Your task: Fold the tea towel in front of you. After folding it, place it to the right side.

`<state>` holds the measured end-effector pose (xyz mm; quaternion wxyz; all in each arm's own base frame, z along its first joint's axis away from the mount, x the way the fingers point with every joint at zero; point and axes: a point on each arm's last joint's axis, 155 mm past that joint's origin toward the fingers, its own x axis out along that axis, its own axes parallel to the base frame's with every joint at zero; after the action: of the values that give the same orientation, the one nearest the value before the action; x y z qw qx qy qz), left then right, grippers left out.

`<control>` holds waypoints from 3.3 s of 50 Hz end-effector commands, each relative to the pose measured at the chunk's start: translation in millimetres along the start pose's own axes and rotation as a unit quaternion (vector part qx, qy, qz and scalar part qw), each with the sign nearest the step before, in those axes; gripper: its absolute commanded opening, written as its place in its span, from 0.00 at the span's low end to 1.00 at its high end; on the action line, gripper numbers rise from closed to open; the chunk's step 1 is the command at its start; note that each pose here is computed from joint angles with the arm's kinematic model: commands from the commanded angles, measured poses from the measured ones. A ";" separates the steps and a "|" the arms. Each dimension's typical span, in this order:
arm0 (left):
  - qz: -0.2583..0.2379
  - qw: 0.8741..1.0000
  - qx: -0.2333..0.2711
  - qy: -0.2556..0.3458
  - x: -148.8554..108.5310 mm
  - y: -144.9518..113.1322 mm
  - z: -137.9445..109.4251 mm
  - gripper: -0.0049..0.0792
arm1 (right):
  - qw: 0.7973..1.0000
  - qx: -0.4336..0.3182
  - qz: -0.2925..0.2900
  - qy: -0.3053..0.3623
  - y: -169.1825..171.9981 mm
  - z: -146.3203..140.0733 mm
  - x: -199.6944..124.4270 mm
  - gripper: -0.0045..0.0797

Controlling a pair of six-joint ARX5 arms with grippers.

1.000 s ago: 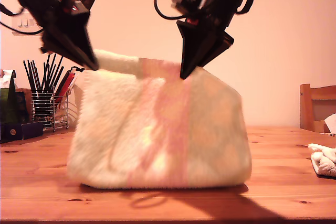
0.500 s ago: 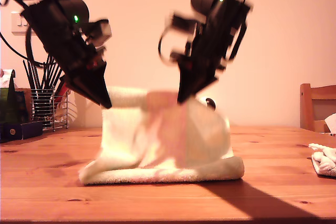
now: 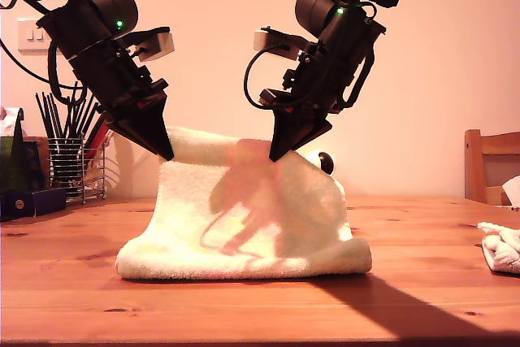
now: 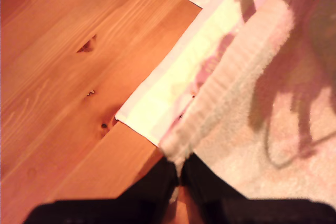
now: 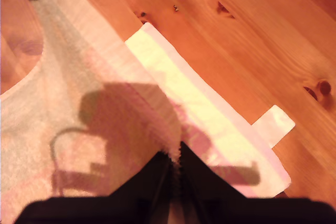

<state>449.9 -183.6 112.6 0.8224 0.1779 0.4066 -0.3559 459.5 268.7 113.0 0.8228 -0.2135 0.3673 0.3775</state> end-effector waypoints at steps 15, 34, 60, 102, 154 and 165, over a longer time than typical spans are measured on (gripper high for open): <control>0.015 1.000 -0.006 0.004 19.5 19.2 -11.6 0.34 | 0.999 0.012 -0.035 0.027 -26.5 -29.9 37.3 0.25; -0.028 0.998 -0.061 0.021 22.1 -7.1 -17.2 0.35 | 0.993 0.027 -0.110 -0.044 -59.6 7.8 33.9 0.46; -0.146 0.977 -0.098 0.124 33.0 -78.4 -63.4 0.12 | 0.982 0.143 -0.013 0.126 -9.3 -72.5 26.3 0.04; -0.195 0.939 -0.147 0.241 56.9 -103.5 -129.4 0.06 | 0.945 0.183 0.084 0.258 69.7 -149.8 22.5 0.04; -0.101 0.958 -0.159 0.216 58.4 -112.1 -208.5 0.03 | 0.952 0.158 0.041 0.258 104.5 -184.3 11.8 0.04; -0.098 0.956 -0.176 0.212 42.1 -124.4 -218.0 0.03 | 0.957 0.171 0.035 0.233 110.9 -194.5 3.2 0.04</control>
<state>311.0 -185.8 -7.6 0.7531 0.0591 0.5578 -0.3439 304.9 230.7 -3.4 0.7403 -0.1369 0.5893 0.2930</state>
